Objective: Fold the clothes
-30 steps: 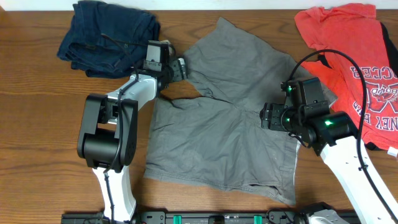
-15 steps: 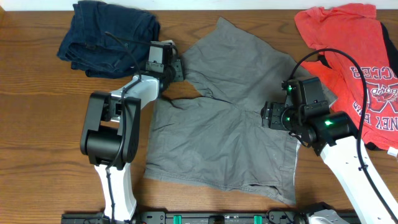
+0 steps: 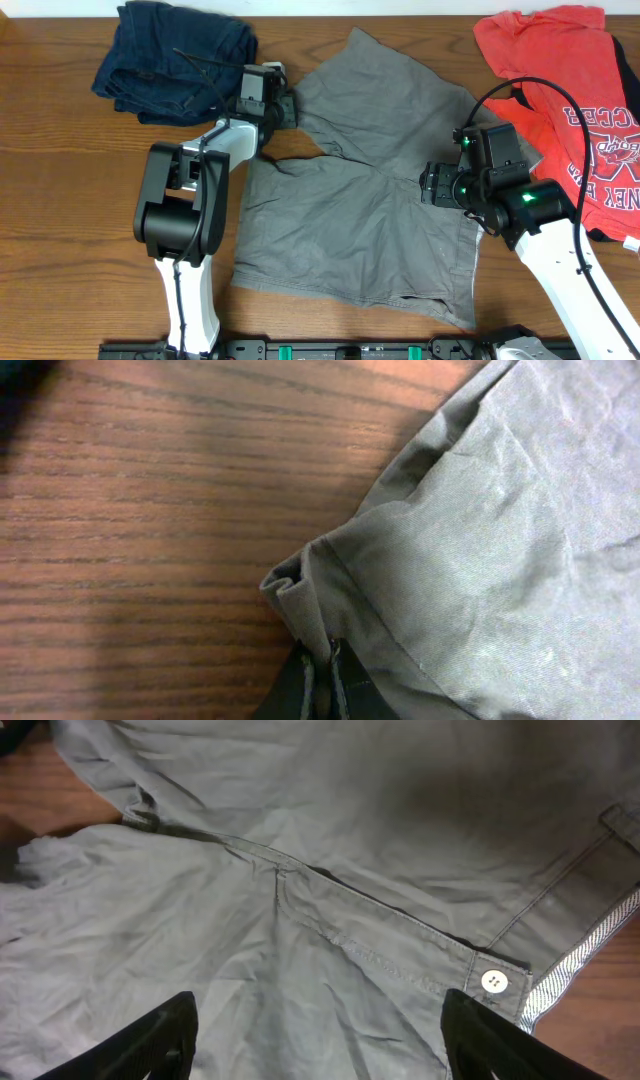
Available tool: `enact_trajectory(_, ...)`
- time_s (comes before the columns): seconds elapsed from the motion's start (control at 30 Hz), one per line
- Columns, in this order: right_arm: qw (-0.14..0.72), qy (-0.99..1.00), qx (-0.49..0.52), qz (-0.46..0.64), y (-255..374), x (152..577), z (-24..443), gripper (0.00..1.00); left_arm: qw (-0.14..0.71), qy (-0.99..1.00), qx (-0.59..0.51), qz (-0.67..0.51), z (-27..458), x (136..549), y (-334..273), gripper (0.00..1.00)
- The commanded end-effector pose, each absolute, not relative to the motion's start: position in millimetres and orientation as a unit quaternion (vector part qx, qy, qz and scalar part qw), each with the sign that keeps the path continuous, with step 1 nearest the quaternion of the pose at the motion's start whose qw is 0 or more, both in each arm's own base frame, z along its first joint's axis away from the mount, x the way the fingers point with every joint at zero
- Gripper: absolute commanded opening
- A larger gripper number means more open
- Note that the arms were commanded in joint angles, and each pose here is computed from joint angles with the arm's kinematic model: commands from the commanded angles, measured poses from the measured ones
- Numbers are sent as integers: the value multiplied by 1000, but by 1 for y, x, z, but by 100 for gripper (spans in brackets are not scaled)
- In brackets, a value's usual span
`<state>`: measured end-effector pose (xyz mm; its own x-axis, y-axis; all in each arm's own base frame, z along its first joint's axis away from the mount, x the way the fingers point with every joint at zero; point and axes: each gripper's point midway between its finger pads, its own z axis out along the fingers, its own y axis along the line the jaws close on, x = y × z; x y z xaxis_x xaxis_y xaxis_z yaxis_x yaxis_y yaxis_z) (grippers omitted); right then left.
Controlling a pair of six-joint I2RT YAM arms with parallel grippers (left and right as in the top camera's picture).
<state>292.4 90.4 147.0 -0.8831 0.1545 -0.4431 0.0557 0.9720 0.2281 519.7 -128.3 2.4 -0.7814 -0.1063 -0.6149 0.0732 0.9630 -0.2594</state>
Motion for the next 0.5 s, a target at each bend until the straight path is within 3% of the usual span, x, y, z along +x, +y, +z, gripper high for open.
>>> enact_trajectory(0.0, 250, 962, 52, 97, 86, 298, 154, 75, 294, 952, -29, -82, -16, 505, -94, 6)
enact_trajectory(0.47, 235, 968, 24, 84, 94, 327, 119, 72, 226, 968, -100, 42, 41, 449, -6, 6)
